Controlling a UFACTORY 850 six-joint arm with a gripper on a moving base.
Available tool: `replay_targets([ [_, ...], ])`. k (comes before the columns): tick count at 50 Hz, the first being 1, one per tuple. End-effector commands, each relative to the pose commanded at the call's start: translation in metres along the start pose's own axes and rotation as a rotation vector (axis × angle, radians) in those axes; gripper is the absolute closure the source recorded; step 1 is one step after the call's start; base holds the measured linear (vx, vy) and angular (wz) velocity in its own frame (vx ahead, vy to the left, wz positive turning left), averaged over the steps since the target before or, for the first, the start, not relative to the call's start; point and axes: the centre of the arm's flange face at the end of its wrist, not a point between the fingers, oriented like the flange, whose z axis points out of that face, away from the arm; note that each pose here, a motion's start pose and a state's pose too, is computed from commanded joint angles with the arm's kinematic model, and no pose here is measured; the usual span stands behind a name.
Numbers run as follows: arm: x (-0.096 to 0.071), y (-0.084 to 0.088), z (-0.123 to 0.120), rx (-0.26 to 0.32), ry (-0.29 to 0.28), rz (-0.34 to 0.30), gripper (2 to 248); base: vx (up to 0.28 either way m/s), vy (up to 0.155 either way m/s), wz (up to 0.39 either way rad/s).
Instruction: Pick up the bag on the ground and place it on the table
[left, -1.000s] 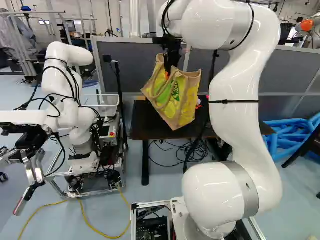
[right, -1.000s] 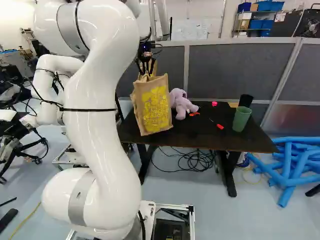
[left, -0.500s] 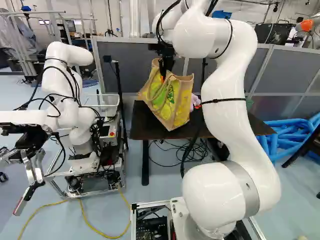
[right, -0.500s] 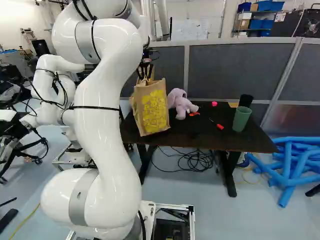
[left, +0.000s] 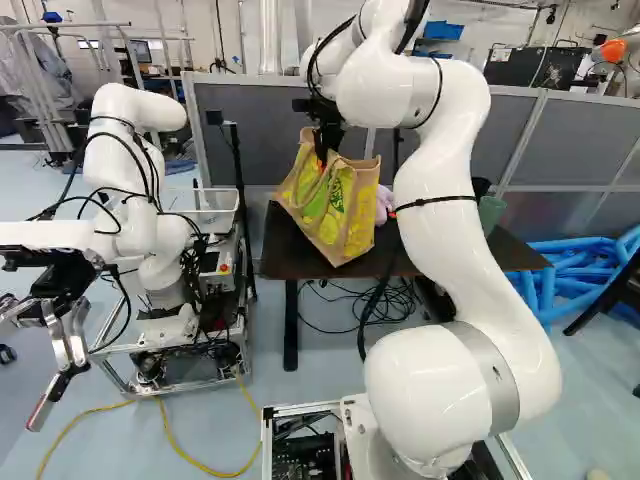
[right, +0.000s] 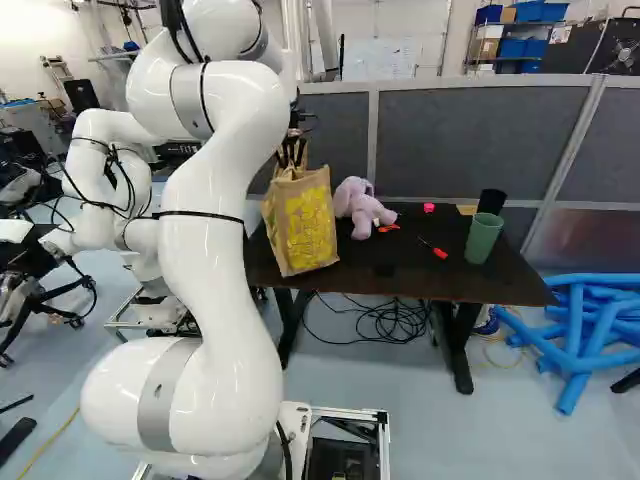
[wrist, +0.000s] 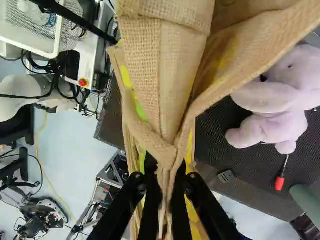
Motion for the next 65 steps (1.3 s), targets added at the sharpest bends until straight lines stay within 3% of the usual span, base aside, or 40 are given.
replay_targets([
  [20, 0.009, 0.005, 0.031, 0.016, -0.042, 0.002, 224, 0.0, 0.0, 0.0],
  [41, 0.01, 0.006, 0.035, 0.017, -0.047, 0.002, 224, 0.0, 0.0, 0.0],
  [42, 0.01, 0.006, 0.035, 0.017, -0.047, 0.002, 208, 0.0, 0.0, 0.0],
  [46, 0.01, 0.006, 0.035, 0.017, -0.047, 0.002, 208, 0.0, 0.0, 0.0],
  [47, 0.01, 0.006, 0.035, 0.017, -0.047, 0.002, 175, 0.0, 0.0, 0.0],
  [51, 0.01, 0.006, 0.035, 0.017, -0.047, 0.002, 175, 0.0, 0.0, 0.0],
  [52, 0.01, 0.006, 0.035, 0.017, -0.047, 0.002, 140, 0.0, 0.0, 0.0],
  [57, 0.01, 0.006, 0.035, 0.017, -0.047, 0.002, 140, 0.0, 0.0, 0.0],
  [58, 0.01, 0.006, 0.035, 0.017, -0.047, 0.002, 105, 0.0, 0.0, 0.0],
  [62, 0.01, 0.006, 0.035, 0.017, -0.047, 0.002, 105, 0.0, 0.0, 0.0],
  [63, 0.01, 0.006, 0.035, 0.017, -0.047, 0.002, 69, 0.0, 0.0, 0.0],
  [65, 0.01, 0.006, 0.035, 0.017, -0.047, 0.002, 69, 0.0, 0.0, 0.0],
])
